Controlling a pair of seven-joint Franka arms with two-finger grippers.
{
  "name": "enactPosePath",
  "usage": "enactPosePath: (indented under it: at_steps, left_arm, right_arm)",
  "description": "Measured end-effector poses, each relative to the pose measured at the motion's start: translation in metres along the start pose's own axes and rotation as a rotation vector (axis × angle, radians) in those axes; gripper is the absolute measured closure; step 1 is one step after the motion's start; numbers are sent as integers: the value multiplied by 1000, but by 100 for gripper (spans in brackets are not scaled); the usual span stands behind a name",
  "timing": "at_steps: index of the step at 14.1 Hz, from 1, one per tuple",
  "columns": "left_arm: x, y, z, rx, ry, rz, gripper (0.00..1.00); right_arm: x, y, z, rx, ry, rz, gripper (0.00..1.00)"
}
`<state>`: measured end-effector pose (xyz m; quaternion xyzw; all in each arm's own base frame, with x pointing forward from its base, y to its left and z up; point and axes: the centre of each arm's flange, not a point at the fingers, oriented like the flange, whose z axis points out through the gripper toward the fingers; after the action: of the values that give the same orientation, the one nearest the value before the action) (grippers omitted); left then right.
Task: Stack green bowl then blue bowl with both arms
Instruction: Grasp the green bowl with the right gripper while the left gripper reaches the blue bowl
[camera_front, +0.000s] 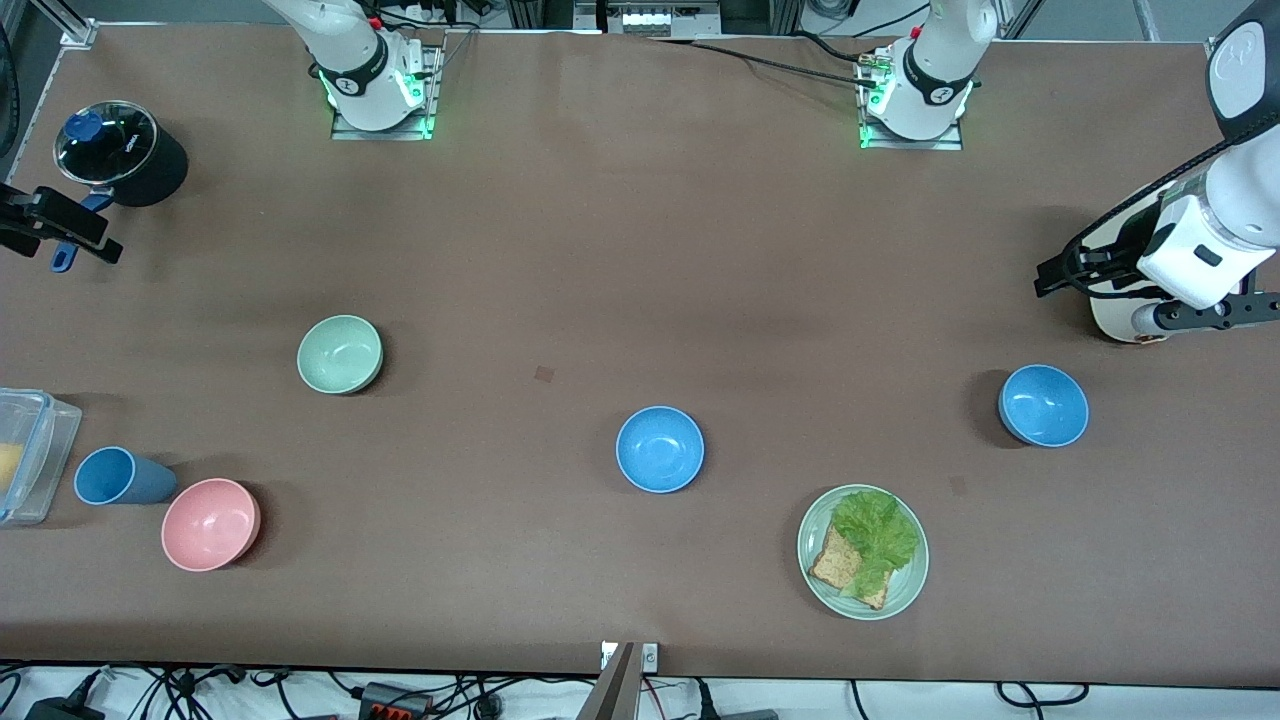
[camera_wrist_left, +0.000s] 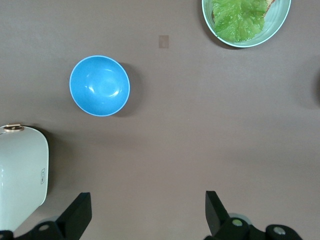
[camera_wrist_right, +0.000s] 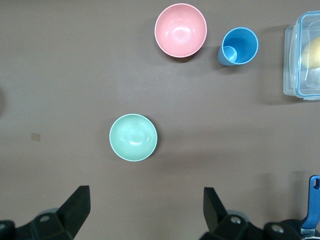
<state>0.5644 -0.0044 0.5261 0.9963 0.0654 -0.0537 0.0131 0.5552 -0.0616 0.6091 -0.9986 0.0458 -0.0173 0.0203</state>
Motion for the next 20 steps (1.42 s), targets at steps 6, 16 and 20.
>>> enactPosePath:
  at_steps: [6,16,20]
  left_arm:
    - [0,-1,0,-3,3,15,0]
    - [1,-4,0,-5,1,26,0]
    - [2,-9,1,-6,-1,32,0]
  right_arm:
    - [1,-7,3,-21,3,-18,0]
    - [37,-43,146,-113,-226,-122,0]
    - [53,-48,257,-140,-359,-139,0]
